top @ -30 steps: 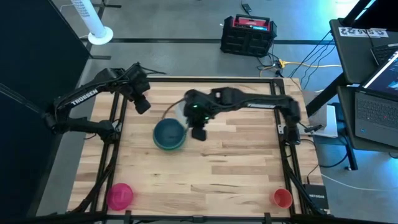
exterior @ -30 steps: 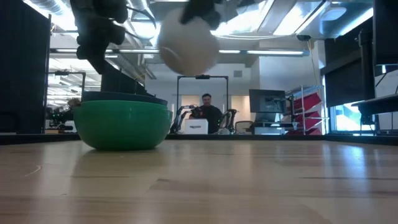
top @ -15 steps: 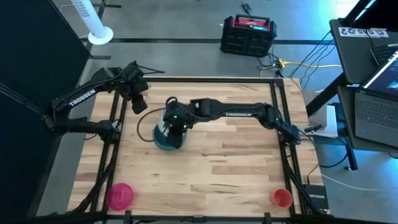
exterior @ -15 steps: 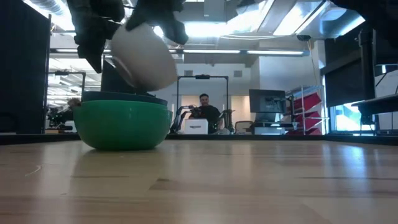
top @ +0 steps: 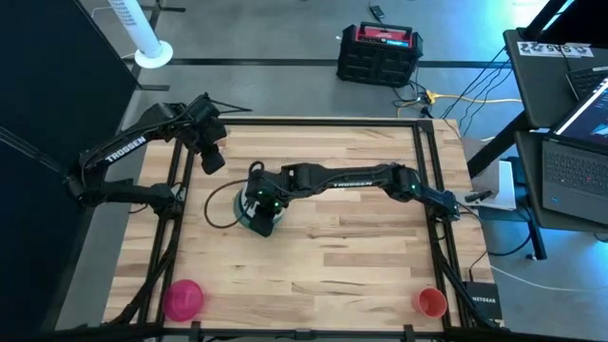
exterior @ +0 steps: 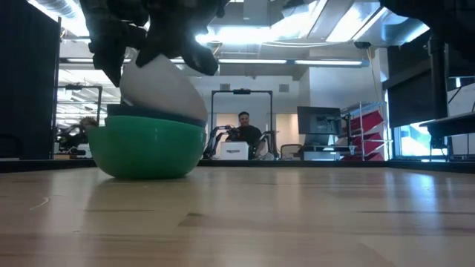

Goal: Nest bowls inside each other
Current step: Stack the white bowl on top of the blue bowl

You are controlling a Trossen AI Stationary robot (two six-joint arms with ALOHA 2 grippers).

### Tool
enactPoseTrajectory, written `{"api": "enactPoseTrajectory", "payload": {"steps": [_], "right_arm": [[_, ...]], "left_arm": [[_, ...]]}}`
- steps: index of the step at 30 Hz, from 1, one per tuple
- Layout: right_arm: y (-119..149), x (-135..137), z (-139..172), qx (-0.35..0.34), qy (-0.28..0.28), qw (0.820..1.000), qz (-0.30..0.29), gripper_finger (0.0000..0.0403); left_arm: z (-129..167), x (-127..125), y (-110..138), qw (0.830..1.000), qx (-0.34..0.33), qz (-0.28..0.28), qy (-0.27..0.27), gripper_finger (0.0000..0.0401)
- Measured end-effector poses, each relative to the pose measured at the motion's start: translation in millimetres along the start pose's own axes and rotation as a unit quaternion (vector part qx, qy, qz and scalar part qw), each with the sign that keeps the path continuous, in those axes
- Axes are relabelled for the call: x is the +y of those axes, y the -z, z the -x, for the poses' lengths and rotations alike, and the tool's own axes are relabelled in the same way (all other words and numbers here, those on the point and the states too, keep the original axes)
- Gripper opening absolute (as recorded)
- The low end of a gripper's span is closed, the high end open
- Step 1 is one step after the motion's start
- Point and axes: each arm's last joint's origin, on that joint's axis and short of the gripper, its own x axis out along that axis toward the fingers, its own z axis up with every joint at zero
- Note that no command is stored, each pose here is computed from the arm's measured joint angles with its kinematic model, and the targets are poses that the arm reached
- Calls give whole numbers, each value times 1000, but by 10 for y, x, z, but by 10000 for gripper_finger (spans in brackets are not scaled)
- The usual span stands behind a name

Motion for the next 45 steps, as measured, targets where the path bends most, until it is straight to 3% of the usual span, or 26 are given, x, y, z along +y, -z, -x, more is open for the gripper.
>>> {"api": "enactPoseTrajectory", "payload": {"steps": [6,15,28,45], "right_arm": [[-24,-51,12,2,-7,1000,-8,21],[-85,-94,27,-14,-21,1000,-7,149],[-2,-92,7,8,-12,999,38,172],[182,-244,-276,37,-2,998,41,154]], "left_arm": [[0,0,0,1000,0,0,0,1],[0,-1,0,1000,0,0,0,1],[0,-1,-1,1000,-1,-4,0,1],[0,0,-5,1000,-2,-6,0,1]]}}
